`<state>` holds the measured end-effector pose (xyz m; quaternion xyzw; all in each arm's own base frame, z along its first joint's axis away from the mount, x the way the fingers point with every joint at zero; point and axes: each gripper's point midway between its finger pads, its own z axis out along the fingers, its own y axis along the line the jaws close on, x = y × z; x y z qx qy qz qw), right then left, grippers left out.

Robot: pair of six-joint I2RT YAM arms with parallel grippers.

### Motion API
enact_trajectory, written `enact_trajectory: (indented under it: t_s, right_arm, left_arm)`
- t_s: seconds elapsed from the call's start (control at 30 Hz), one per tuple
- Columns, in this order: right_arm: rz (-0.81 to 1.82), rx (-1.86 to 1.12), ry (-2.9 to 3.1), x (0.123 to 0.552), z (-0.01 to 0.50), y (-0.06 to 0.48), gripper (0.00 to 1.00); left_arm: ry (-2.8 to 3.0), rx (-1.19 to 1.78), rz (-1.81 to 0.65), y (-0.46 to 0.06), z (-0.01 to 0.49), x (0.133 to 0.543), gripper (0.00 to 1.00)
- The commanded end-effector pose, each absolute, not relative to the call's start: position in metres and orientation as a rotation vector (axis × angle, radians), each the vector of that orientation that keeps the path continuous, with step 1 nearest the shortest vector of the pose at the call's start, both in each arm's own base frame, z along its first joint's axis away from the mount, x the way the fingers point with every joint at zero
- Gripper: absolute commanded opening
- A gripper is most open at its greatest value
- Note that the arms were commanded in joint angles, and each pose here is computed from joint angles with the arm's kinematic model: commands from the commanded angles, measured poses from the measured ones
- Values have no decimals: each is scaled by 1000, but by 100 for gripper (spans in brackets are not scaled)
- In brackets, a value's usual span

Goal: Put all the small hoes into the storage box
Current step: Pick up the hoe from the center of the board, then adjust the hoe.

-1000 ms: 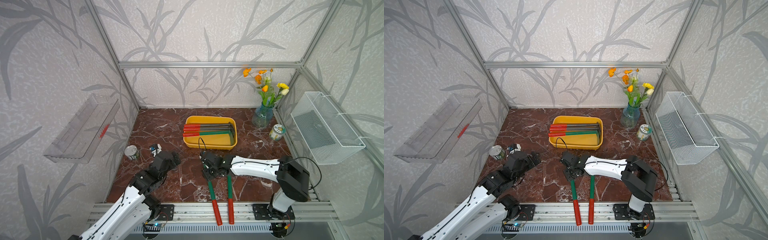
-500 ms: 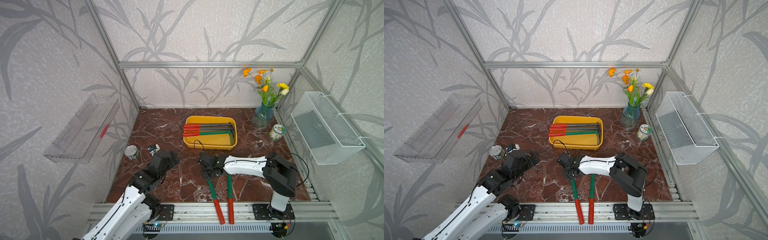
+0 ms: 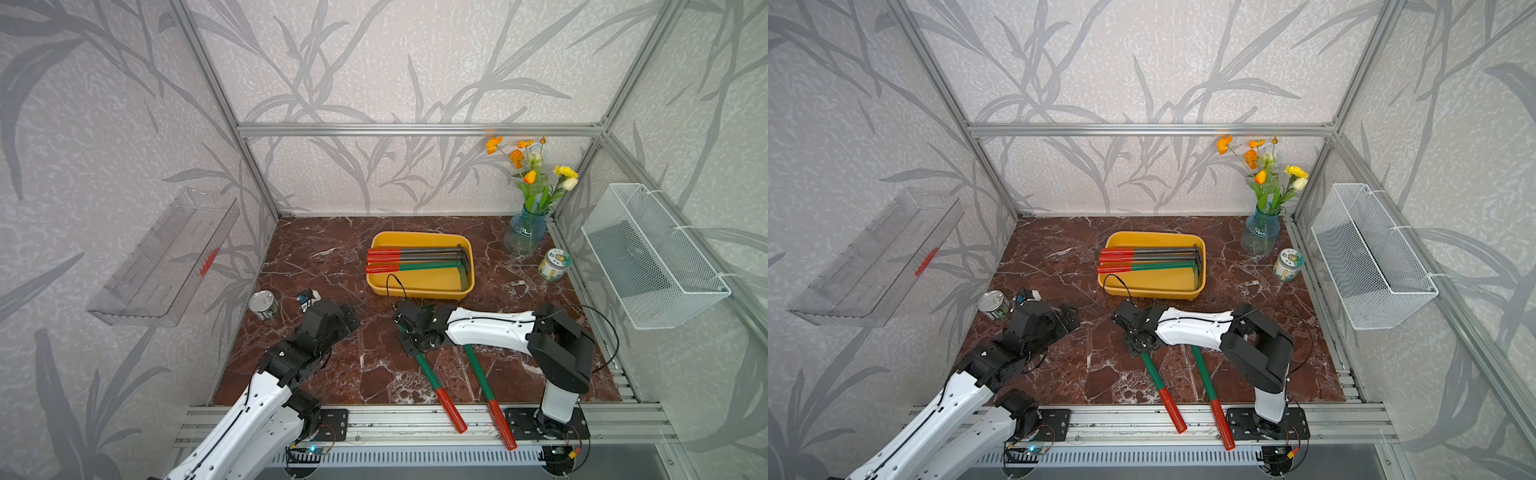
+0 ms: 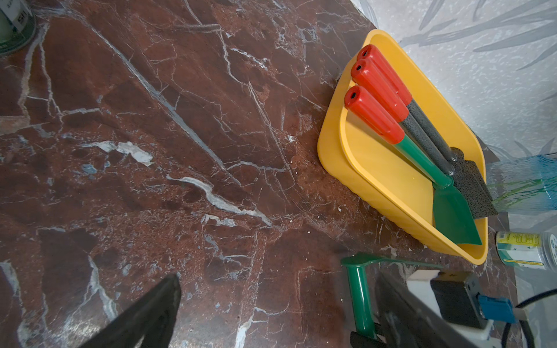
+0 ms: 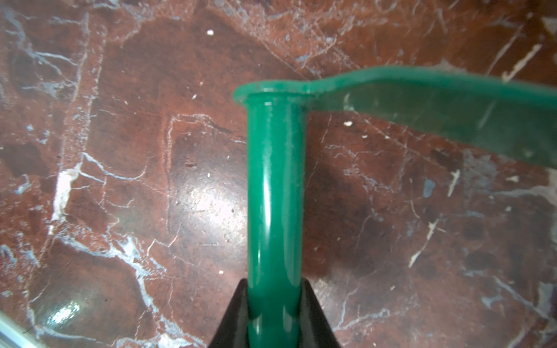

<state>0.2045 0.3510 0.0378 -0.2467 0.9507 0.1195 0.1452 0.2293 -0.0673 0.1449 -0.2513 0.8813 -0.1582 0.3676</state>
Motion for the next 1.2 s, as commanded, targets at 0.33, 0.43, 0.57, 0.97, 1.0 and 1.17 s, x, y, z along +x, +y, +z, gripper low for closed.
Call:
enact_trajectory:
  t_s: [0.33, 0.43, 0.57, 0.97, 1.0, 1.17]
  right_arm:
    - [599, -580, 2236, 251, 227, 383, 0]
    - [617, -423, 2113, 290, 267, 372, 0]
    - [650, -216, 1932, 334, 307, 358, 0]
    - [784, 377, 1523, 402, 333, 313, 0]
    - [821, 391, 1493, 403, 338, 313, 0]
    - [1083, 492, 1267, 401, 364, 296, 0]
  left_arm:
    - [2230, -598, -421, -63, 163, 223, 98]
    - [2207, -590, -449, -66, 172, 224, 98]
    - [2201, -533, -574, -86, 182, 231, 97]
    - [2028, -508, -937, -131, 223, 258, 94]
    - [2018, -517, -959, -134, 224, 260, 94]
    - [1968, -562, -1124, -155, 224, 276, 94]
